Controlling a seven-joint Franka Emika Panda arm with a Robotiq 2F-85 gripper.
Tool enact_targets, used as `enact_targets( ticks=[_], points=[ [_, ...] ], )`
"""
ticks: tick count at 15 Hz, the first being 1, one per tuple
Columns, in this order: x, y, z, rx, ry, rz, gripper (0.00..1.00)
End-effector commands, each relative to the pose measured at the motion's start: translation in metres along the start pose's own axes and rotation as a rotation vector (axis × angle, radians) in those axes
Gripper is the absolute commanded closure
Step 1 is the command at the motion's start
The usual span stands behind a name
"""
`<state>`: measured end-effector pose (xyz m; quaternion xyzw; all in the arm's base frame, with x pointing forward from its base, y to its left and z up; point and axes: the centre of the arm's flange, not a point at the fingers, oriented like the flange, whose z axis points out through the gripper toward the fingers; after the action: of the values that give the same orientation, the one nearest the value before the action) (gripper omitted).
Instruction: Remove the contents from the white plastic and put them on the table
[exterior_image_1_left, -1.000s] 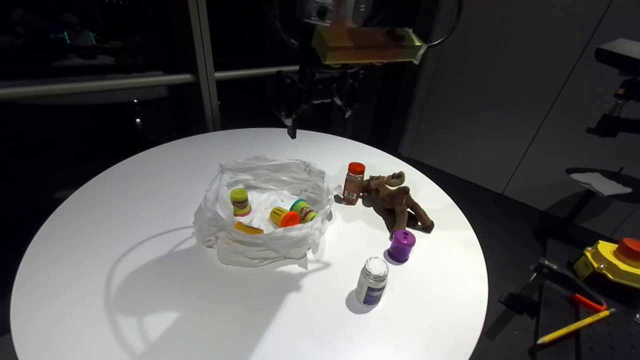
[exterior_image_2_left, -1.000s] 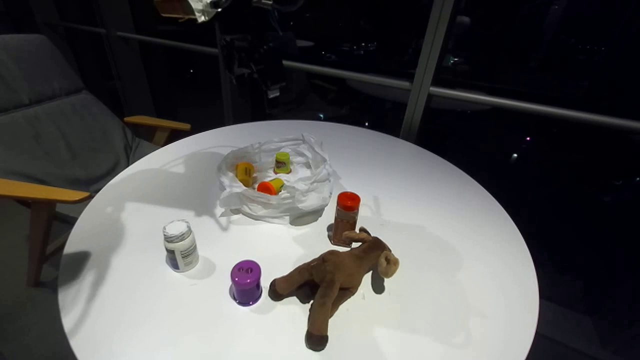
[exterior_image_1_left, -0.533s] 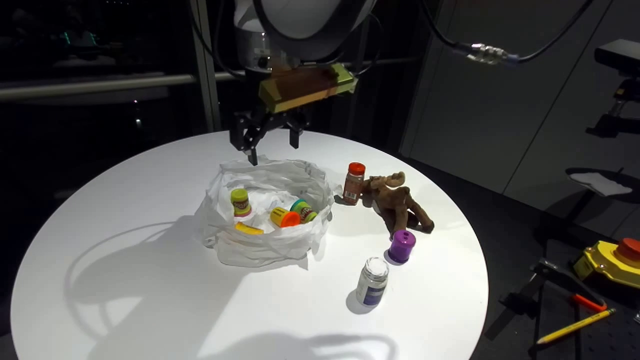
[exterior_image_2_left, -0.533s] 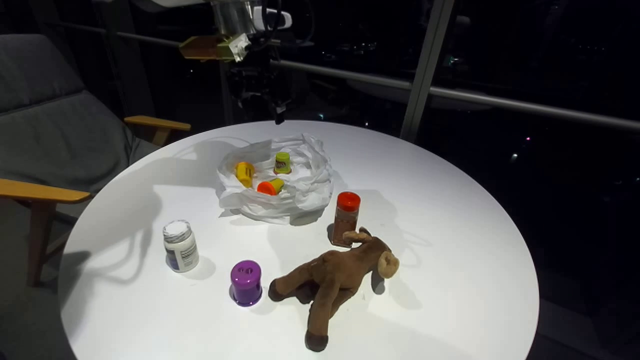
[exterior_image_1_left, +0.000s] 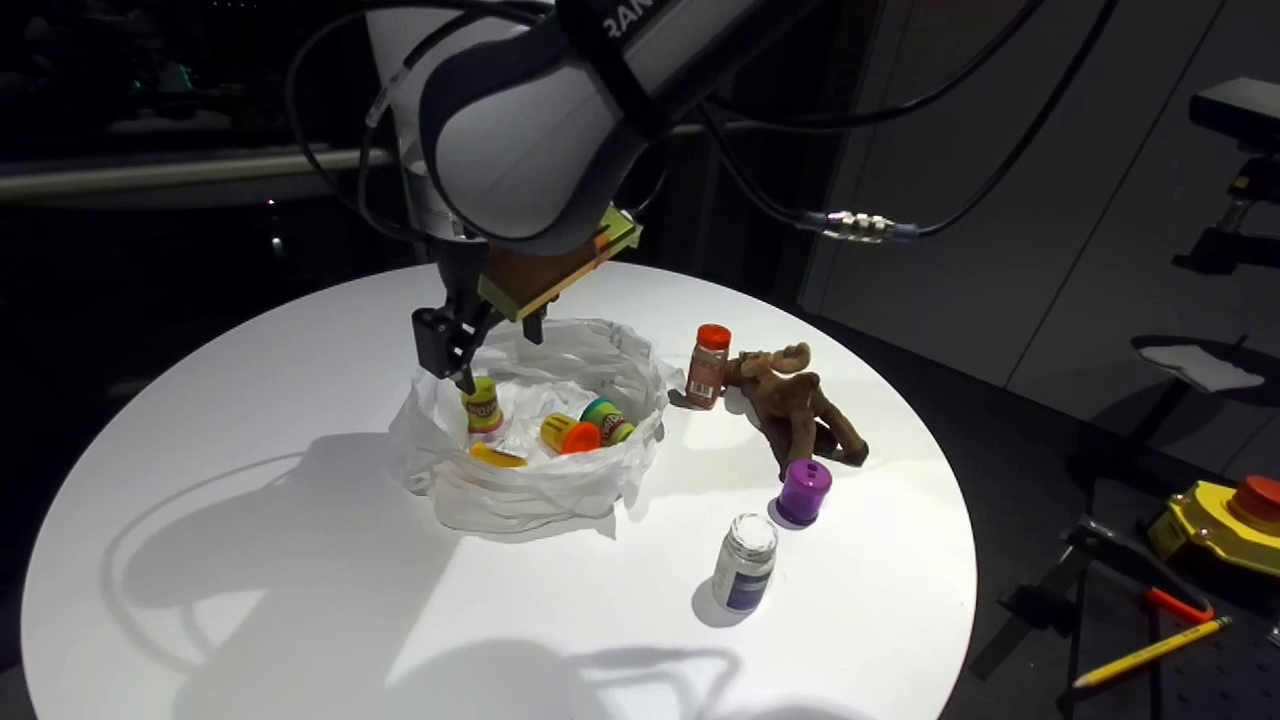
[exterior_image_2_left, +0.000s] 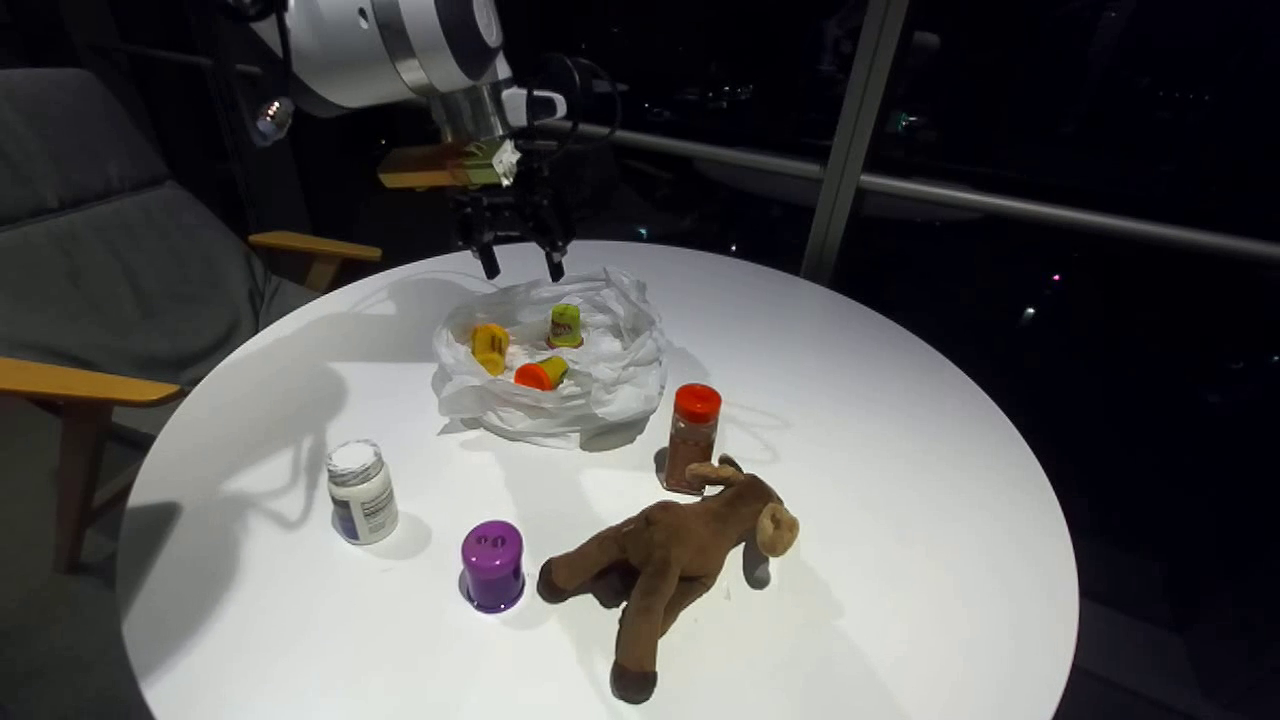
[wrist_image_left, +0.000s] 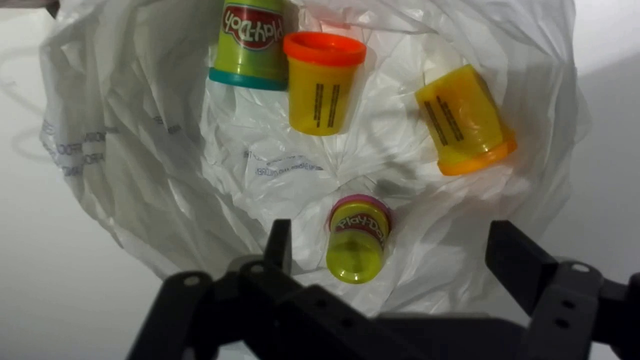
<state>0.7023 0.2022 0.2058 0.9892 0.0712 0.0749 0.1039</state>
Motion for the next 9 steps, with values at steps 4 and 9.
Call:
enact_targets(
  ticks=[4,9],
  points=[
    [0.049,0.003,0.041,0.005,0.023,-0.106,0.00],
    [0.061,0.009,0.058,0.019,0.020,-0.144,0.00]
  ],
)
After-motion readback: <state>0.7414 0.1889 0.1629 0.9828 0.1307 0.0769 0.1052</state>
